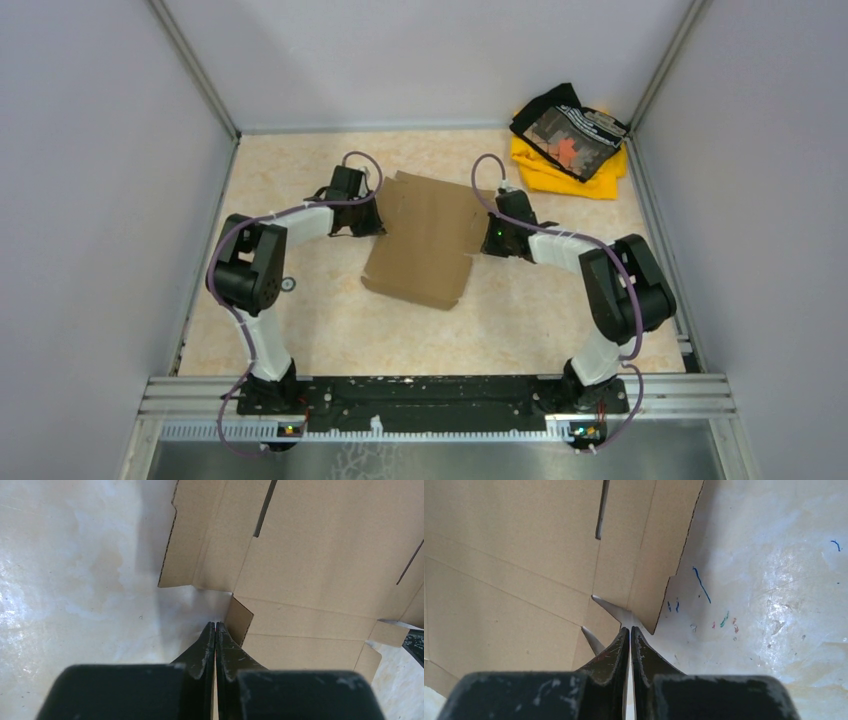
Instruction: Fold the paper box
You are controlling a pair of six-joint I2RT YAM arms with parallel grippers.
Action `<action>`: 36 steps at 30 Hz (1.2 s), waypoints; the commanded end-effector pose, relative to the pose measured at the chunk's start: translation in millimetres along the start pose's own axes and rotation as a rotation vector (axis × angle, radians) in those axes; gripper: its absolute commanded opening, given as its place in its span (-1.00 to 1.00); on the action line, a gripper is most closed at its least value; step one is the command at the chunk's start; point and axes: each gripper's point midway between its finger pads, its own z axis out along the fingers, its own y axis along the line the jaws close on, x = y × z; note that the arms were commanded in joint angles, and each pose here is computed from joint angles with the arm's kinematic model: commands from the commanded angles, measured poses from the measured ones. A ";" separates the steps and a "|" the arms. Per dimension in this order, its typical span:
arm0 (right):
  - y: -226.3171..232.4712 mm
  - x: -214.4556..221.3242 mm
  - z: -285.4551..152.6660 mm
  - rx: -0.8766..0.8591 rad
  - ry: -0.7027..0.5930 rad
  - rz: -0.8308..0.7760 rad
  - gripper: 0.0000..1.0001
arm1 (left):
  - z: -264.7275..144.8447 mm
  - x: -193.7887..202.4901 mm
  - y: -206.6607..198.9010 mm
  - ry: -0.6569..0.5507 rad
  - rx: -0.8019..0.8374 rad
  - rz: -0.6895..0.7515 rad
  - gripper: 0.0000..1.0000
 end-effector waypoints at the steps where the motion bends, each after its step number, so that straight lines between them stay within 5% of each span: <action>1: 23.3 -26.3 -5.4 -0.042 -0.069 -0.009 -0.92 | -5.5 -12.1 -11.7 -0.031 0.011 0.032 -0.92; 36: 55.5 -18.9 17.2 -0.071 -0.012 -0.073 -0.87 | -1.7 1.7 -20.6 0.003 -0.004 0.081 -0.93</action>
